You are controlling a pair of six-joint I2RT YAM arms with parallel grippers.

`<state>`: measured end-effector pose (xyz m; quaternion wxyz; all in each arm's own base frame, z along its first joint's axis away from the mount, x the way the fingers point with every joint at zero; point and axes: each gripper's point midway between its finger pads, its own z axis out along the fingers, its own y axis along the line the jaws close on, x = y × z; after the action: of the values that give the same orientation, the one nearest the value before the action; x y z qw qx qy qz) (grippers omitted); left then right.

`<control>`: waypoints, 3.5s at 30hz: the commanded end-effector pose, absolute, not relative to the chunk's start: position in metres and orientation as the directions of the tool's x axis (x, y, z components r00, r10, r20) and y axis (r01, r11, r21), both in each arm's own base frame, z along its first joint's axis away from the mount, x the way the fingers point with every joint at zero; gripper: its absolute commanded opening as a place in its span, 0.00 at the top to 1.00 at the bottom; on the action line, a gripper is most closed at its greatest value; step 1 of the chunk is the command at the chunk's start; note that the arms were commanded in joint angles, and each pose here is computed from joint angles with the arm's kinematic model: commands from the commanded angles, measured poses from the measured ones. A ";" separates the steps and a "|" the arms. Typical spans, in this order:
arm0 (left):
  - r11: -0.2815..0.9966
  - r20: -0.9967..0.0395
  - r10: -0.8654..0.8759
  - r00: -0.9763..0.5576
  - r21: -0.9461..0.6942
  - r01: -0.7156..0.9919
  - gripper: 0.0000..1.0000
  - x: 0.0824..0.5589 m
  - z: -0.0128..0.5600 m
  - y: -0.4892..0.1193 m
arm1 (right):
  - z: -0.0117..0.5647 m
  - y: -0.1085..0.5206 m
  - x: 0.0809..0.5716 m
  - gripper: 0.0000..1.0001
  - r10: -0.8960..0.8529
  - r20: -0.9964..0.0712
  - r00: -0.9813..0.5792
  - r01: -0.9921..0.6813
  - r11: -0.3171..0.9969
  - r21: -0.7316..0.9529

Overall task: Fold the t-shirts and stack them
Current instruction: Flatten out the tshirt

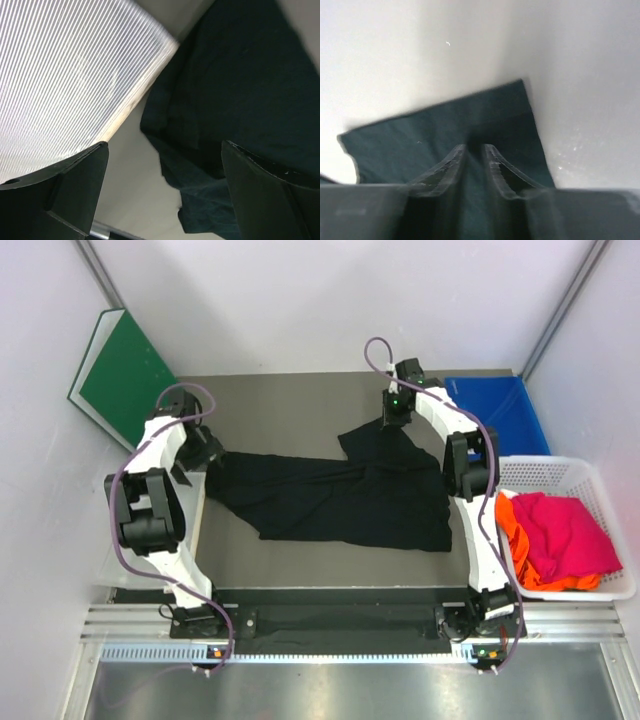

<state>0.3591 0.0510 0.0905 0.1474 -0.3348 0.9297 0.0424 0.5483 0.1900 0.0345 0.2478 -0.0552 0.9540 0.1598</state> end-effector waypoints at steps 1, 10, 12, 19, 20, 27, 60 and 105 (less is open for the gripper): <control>0.815 -0.395 -0.560 -0.729 -0.100 -0.571 0.01 0.404 0.103 0.048 | -0.007 0.193 0.519 0.97 -0.066 -0.376 -0.924 -0.162 0.959 0.231; 0.827 -0.417 -0.533 -0.736 -0.077 -0.556 0.03 0.460 0.080 0.059 | 0.013 0.190 0.520 1.00 -0.063 -0.409 -0.910 -0.165 0.961 0.221; 0.827 -0.395 -0.538 -0.745 -0.076 -0.557 0.07 0.465 0.066 0.058 | 0.014 0.190 0.517 1.00 -0.065 -0.407 -0.911 -0.167 0.961 0.221; 0.827 -0.378 -0.536 -0.754 -0.059 -0.559 0.41 0.483 0.041 0.059 | 0.019 0.184 0.512 1.00 -0.067 -0.404 -0.912 -0.169 0.961 0.221; 0.832 -0.369 -0.532 -0.762 -0.060 -0.552 0.47 0.484 0.039 0.056 | 0.023 0.183 0.512 1.00 -0.066 -0.407 -0.911 -0.168 0.960 0.222; 0.833 -0.393 -0.526 -0.755 -0.059 -0.550 1.00 0.489 0.055 0.055 | 0.060 0.163 0.517 1.00 -0.040 -0.455 -0.890 -0.153 0.964 0.216; 0.798 -0.616 -0.598 -0.513 -0.515 -0.313 1.00 0.466 0.248 -0.012 | 0.131 0.164 0.560 0.22 0.180 -0.594 -0.784 -0.179 0.851 0.494; 0.854 -0.578 -0.506 -0.640 -0.441 -0.277 1.00 0.464 0.211 -0.041 | 0.001 0.246 0.574 0.23 0.197 -0.406 -0.892 -0.110 0.777 0.619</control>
<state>0.4580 -0.0369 0.1858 0.3359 -0.2358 0.8997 -0.1489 0.6040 0.2219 0.0568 0.2985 0.0255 0.8801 0.3683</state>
